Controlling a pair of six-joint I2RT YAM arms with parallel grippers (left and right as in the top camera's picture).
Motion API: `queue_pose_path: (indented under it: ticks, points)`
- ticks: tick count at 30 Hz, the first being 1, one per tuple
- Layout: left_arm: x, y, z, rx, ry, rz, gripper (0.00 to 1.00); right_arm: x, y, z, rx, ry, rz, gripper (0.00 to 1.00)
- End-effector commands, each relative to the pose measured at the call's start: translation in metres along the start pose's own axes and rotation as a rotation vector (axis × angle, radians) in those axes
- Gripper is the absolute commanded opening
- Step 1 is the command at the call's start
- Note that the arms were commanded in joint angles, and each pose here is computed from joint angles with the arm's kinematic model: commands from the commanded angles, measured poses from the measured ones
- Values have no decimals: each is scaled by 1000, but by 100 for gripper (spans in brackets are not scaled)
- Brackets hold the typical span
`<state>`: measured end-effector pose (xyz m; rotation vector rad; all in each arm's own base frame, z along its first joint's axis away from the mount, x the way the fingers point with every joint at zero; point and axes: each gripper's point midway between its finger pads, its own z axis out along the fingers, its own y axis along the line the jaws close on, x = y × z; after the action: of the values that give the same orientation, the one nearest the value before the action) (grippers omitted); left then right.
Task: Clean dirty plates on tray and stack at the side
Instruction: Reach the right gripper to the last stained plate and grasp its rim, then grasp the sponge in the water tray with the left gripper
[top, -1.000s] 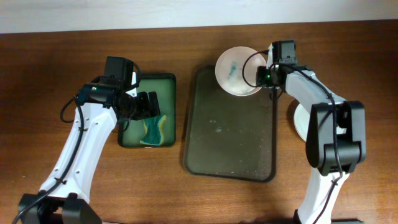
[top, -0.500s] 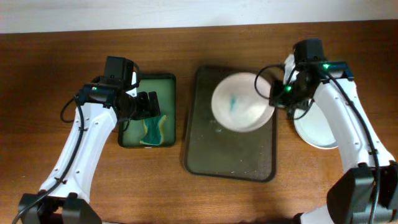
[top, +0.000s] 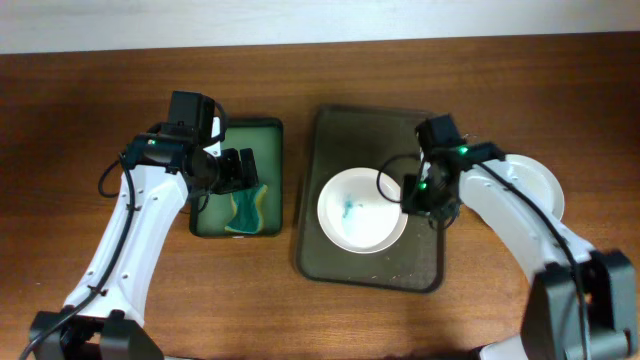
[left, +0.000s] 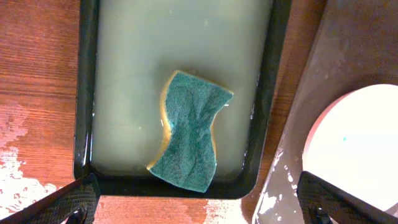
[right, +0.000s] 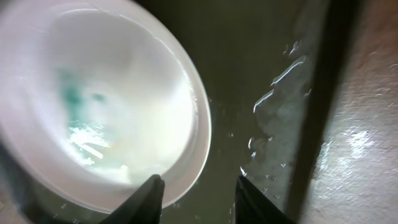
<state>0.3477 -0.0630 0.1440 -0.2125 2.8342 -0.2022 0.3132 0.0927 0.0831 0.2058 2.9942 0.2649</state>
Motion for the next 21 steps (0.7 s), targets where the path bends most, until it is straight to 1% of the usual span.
queue_pose_path:
  ticks: [1,2,3,4,5,6,8,10,11,12,13,14,15,17,18,19,20,21]
  points:
    - [11,3,16,-2,38,17,100,-18,9,-55,-19,-163,-97,41]
    - [15,5,25,-5,49,16,96,-16,9,-59,-22,-171,-98,42]
    - [20,7,39,-7,55,15,80,-16,9,-60,-21,-169,-98,42]
    - [22,9,50,-8,56,14,71,-15,9,-60,-21,-166,-98,42]
    - [27,12,69,-9,61,14,66,-14,9,-58,-19,-157,-97,43]
    - [30,14,83,-9,63,15,65,-14,8,-58,-18,-156,-97,42]
    - [30,16,112,-2,42,28,57,-15,9,-58,-19,-160,-97,43]
    - [31,18,137,-3,44,28,56,-14,9,-58,-22,-159,-97,43]
    - [30,19,143,-3,43,38,52,-14,9,-58,-22,-159,-97,42]
    - [29,19,150,-2,41,60,41,-15,9,-58,-22,-160,-98,42]
    - [32,20,156,-6,57,72,11,-14,9,-58,-22,-159,-97,42]
    - [36,23,158,-15,73,70,0,-13,9,-58,-21,-155,-97,42]
    - [39,28,157,-45,86,69,0,-13,9,-57,-20,-152,-97,42]
    - [35,26,151,-38,78,69,0,-12,8,-57,-19,-151,-97,42]
    - [33,22,144,-25,85,68,5,-12,8,-57,-19,-151,-97,42]
    - [23,15,122,-15,93,68,26,-13,8,-57,-19,-152,-97,43]
    - [17,12,111,-16,93,68,39,-13,8,-57,-19,-152,-97,42]
    - [12,10,99,-16,96,68,44,-13,8,-57,-16,-154,-97,42]
